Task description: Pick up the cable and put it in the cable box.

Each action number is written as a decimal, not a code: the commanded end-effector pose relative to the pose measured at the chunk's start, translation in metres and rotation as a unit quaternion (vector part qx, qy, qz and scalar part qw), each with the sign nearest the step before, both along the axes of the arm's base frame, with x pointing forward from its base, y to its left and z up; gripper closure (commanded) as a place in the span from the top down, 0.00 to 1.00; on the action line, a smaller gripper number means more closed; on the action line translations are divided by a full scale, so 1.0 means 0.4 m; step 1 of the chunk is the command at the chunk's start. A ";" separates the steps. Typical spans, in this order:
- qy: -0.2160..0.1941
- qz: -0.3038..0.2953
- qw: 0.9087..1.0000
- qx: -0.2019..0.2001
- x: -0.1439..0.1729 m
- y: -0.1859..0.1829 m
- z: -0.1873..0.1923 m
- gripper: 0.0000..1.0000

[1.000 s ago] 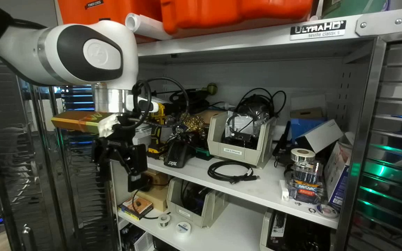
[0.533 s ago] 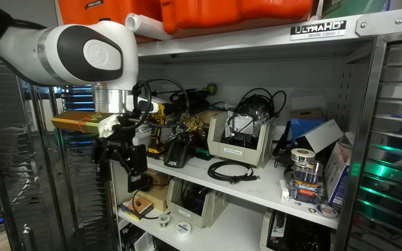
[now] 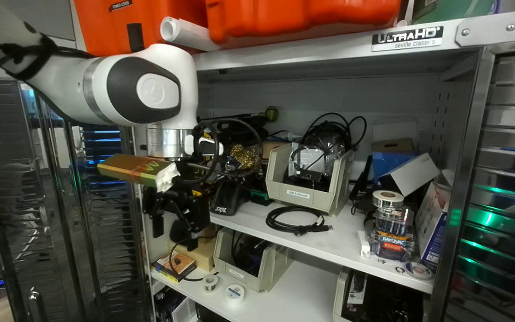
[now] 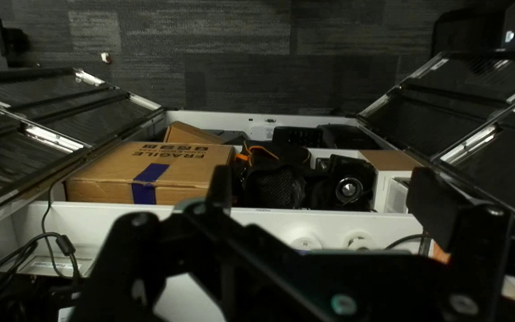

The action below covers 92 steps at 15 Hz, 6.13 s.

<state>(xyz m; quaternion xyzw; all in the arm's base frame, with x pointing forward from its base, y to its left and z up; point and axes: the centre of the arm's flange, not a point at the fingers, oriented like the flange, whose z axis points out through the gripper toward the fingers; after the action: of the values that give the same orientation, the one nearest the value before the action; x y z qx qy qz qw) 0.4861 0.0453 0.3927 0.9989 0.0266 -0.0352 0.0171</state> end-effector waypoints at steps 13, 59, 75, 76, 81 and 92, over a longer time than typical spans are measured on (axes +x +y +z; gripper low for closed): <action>-0.220 -0.105 0.970 -0.001 0.323 -0.133 -0.062 1.00; -0.152 -0.312 0.926 -0.146 0.495 -0.204 -0.167 0.45; -0.135 -0.279 0.943 -0.121 0.347 -0.153 -0.074 0.13; -0.141 -0.277 0.942 -0.125 0.322 -0.153 -0.064 0.13; -0.184 -0.276 0.932 -0.145 0.231 -0.160 -0.015 0.12; -0.368 -0.241 0.885 -0.150 0.158 -0.160 0.011 0.11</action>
<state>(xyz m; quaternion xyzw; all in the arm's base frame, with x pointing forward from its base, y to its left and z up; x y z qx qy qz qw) 0.5674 -0.0173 0.3874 0.9173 -0.2218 0.2734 0.1861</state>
